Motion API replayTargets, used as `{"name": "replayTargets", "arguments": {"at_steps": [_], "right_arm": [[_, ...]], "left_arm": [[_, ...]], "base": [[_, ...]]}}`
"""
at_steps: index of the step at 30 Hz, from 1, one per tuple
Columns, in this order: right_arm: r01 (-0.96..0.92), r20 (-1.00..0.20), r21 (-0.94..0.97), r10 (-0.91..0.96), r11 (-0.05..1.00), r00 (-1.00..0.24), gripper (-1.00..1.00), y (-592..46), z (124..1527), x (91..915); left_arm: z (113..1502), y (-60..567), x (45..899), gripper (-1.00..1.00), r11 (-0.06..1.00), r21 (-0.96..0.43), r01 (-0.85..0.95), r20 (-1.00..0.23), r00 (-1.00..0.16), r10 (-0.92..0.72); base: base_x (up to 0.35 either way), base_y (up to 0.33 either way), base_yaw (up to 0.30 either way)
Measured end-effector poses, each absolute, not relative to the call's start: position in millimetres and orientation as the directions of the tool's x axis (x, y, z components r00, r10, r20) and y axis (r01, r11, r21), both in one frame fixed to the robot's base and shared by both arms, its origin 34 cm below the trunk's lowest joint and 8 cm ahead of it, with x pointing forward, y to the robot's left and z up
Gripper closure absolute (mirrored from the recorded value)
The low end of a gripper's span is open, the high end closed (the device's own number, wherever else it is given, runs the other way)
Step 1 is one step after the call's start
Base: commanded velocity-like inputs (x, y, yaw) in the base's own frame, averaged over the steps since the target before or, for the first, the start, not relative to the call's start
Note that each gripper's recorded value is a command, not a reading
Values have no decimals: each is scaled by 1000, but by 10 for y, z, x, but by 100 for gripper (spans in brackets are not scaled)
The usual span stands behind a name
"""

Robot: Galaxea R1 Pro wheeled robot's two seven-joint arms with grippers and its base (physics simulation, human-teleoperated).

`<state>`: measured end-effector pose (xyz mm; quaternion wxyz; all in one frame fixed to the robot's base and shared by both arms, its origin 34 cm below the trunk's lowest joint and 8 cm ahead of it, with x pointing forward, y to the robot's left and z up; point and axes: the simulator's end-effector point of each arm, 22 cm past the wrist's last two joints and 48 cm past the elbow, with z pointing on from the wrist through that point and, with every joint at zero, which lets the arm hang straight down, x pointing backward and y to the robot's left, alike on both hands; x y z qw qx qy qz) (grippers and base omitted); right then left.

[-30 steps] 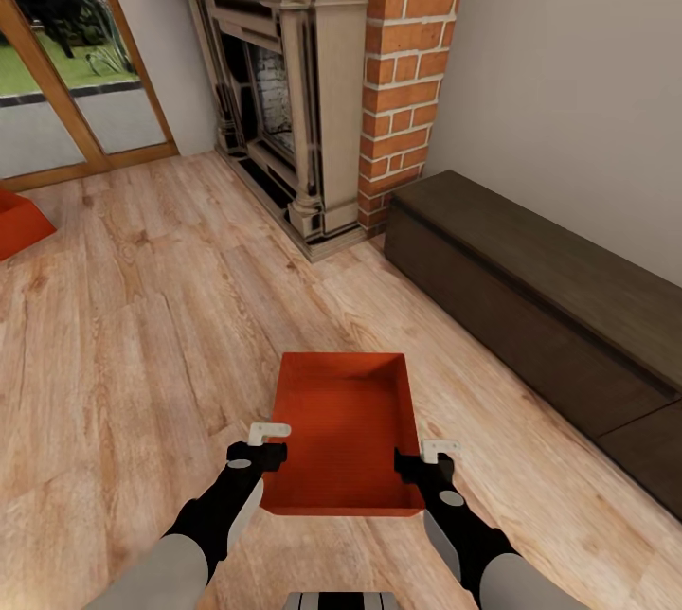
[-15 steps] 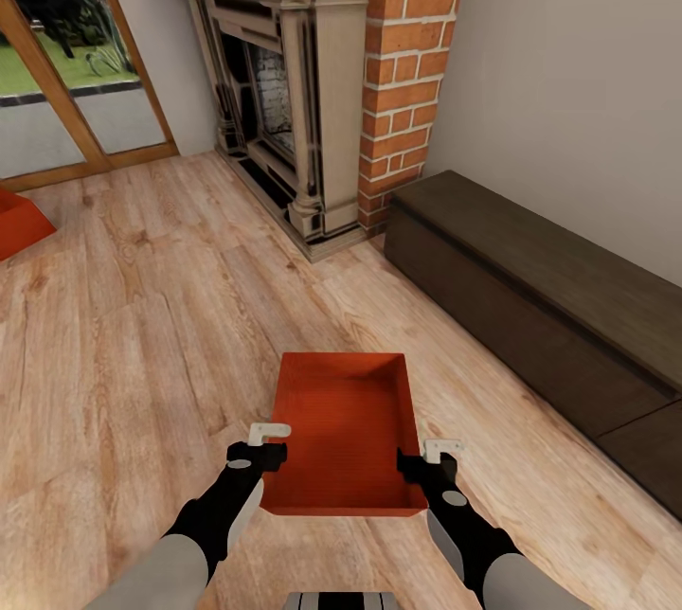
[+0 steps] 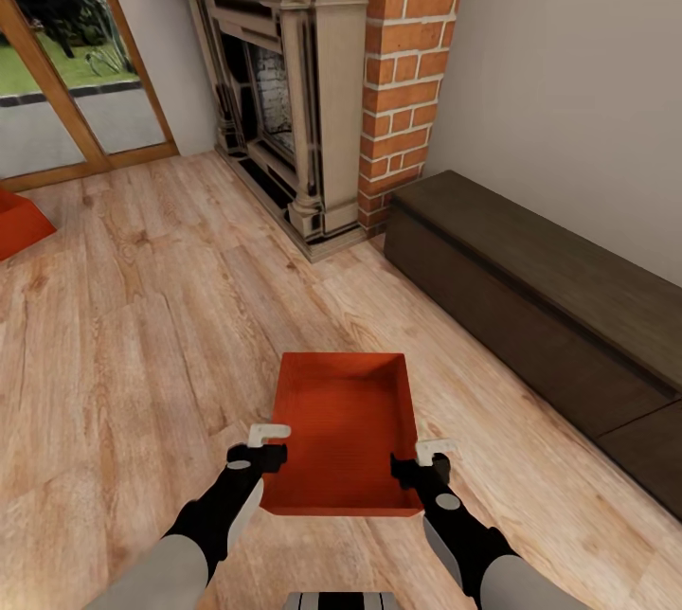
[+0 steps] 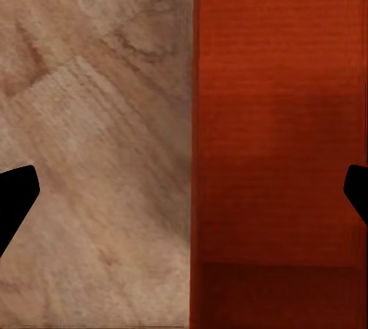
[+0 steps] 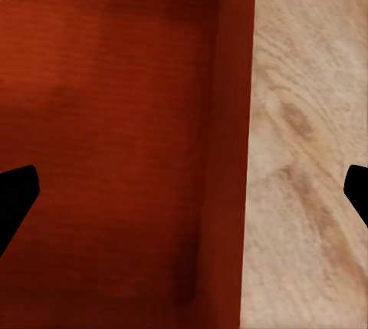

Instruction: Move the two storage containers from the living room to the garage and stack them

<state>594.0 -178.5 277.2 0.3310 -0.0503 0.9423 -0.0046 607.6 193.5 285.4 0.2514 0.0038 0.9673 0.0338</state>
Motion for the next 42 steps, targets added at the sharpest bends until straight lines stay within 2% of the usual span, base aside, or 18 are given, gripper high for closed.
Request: {"name": "replayTargets", "arguments": {"at_steps": [7, 42], "right_arm": [[-85, -625, -44, -94, 995, -775, -100, -1802, 2775, 5945], [6, -617, -37, -18, 999, -787, -100, -2015, 2664, 5915]], "left_arm": [[2814, 1905, 6016, -100, 997, 12, -79, -468, -881, -64], [2728, 1902, 5998, -100, 996, 6, -86, -468, -881, -73]], "base": [[0, 0, 0], [0, 0, 0]]}}
